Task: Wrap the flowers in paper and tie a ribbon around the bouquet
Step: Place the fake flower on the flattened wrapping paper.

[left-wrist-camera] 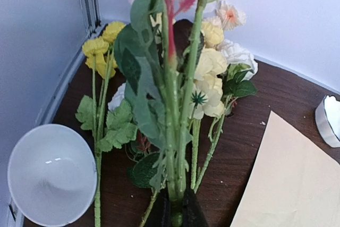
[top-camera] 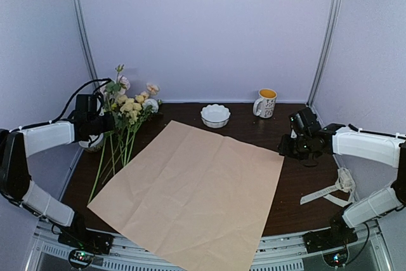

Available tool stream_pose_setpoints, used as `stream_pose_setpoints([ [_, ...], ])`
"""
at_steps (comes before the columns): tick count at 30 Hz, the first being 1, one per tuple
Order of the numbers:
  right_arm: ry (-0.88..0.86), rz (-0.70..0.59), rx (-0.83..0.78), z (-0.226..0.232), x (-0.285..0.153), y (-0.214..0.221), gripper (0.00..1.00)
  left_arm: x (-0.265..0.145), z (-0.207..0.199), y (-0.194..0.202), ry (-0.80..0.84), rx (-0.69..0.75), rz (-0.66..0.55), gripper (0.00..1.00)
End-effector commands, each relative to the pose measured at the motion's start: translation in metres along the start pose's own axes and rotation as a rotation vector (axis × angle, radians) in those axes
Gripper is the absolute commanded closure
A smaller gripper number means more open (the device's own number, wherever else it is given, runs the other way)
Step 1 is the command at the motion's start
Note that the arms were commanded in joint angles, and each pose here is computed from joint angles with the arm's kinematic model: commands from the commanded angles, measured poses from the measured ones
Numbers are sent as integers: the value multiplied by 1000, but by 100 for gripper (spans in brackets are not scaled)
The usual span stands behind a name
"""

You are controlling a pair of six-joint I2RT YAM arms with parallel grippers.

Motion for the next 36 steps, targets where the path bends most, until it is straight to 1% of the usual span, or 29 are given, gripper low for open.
stream_pose_setpoints([
  [1, -7, -43, -8, 3, -12, -9, 56, -51, -22, -44, 28, 127, -341, 100],
  [3, -9, -51, -8, 3, -14, -10, 56, -78, -32, -58, -37, 223, -459, 100],
  [6, -25, -56, -17, 6, -16, -12, 55, -118, -49, -76, -93, 306, -583, 100],
  [8, -43, -58, -30, 9, -17, -12, 55, -138, -57, -83, -41, 294, -628, 100],
  [9, -54, -61, -35, 11, -19, -13, 55, -149, -61, -85, 25, 256, -639, 100],
  [11, -70, -70, -45, 15, -21, -14, 55, -155, -68, -82, 176, 141, -584, 100],
  [13, -81, -75, -49, 19, -23, -15, 55, -150, -82, -68, 385, -7, -487, 100],
  [15, -84, -74, -51, 22, -22, -16, 55, -137, -102, -46, 595, -144, -369, 100],
  [17, -89, -71, -56, 26, -22, -17, 55, -121, -125, -22, 722, -268, -244, 100],
  [18, -91, -66, -62, 29, -21, -17, 55, -114, -136, -12, 758, -311, -193, 100],
  [20, -90, -55, -74, 33, -21, -17, 55, -100, -157, 6, 783, -371, -92, 100],
  [21, -89, -53, -78, 35, -21, -18, 55, -92, -164, 15, 769, -403, -45, 100],
  [24, -88, -60, -85, 38, -24, -19, 55, -60, -176, 48, 700, -556, 120, 100],
  [27, -85, -67, -88, 38, -26, -18, 55, -34, -184, 70, 662, -586, 176, 100],
  [32, -70, -63, -93, 34, -27, -16, 54, 5, -200, 102, 592, -540, 283, 100],
  [33, -68, -63, -95, 34, -27, -15, 54, 9, -202, 106, 588, -510, 296, 95],
  [34, -64, -64, -96, 34, -28, -16, 54, 11, -203, 109, 582, -485, 311, 75],
  [35, -63, -67, -95, 33, -28, -16, 54, 12, -203, 111, 558, -461, 330, 52],
  [36, -61, -69, -94, 33, -29, -16, 54, 11, -201, 113, 517, -435, 351, 23],
])
Point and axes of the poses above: each gripper's point midway between its finger pads, its own x axis out along the fingers, its own z axis along the line the jaws close on, y = z × x, the point moved 9 cm from there along -x, back along the fingers, and after that the axes turned 1 degree about -x, right-handed, at the moved point
